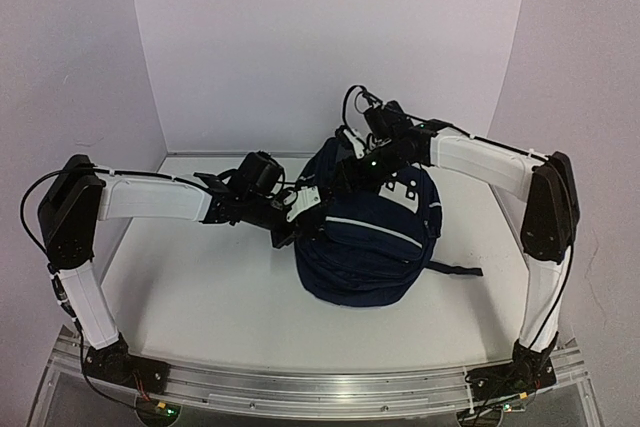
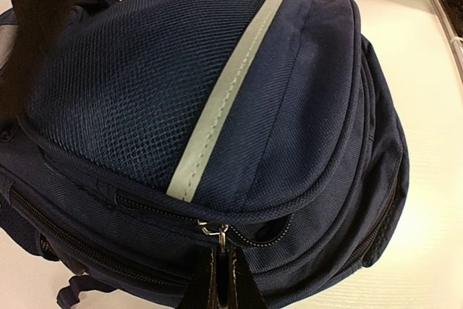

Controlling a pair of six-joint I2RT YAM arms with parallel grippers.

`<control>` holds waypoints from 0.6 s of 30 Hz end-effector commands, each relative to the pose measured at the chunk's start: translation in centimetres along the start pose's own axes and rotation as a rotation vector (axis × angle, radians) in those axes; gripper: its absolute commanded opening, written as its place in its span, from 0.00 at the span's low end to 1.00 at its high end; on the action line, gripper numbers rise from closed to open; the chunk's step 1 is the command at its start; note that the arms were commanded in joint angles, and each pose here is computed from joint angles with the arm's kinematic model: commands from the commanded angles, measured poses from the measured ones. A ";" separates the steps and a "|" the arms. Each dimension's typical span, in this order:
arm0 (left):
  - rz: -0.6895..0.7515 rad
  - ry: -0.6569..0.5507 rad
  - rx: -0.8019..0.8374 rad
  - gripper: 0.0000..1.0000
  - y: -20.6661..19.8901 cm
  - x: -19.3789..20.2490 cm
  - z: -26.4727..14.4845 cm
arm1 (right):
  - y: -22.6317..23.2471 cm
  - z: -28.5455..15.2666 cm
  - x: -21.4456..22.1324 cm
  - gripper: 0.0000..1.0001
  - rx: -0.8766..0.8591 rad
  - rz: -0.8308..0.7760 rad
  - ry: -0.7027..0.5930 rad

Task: Pack the student bag
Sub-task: Zip the student bag at the center of the board.

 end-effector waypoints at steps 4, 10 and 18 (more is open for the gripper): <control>0.023 -0.019 0.040 0.00 -1.1 -0.5 -1.2 | 2.2 2.0 1.3 0.60 0.135 0.008 0.059; 0.021 -0.020 0.037 0.00 -1.0 -0.7 -1.3 | 3.0 3.2 1.3 0.66 0.146 0.032 0.074; 0.009 -0.017 0.032 0.00 -1.1 -1.2 -1.2 | 2.8 6.0 2.2 0.31 0.229 0.073 0.130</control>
Point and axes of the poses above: each gripper's point midway between its finger pads, its own z axis out along the fingers, its own y axis along the line the jaws close on, x = y × z, the point moved 9 cm from there along -z, back along the fingers, and after that the axes turned 1 degree about z, right-handed, at the moved point
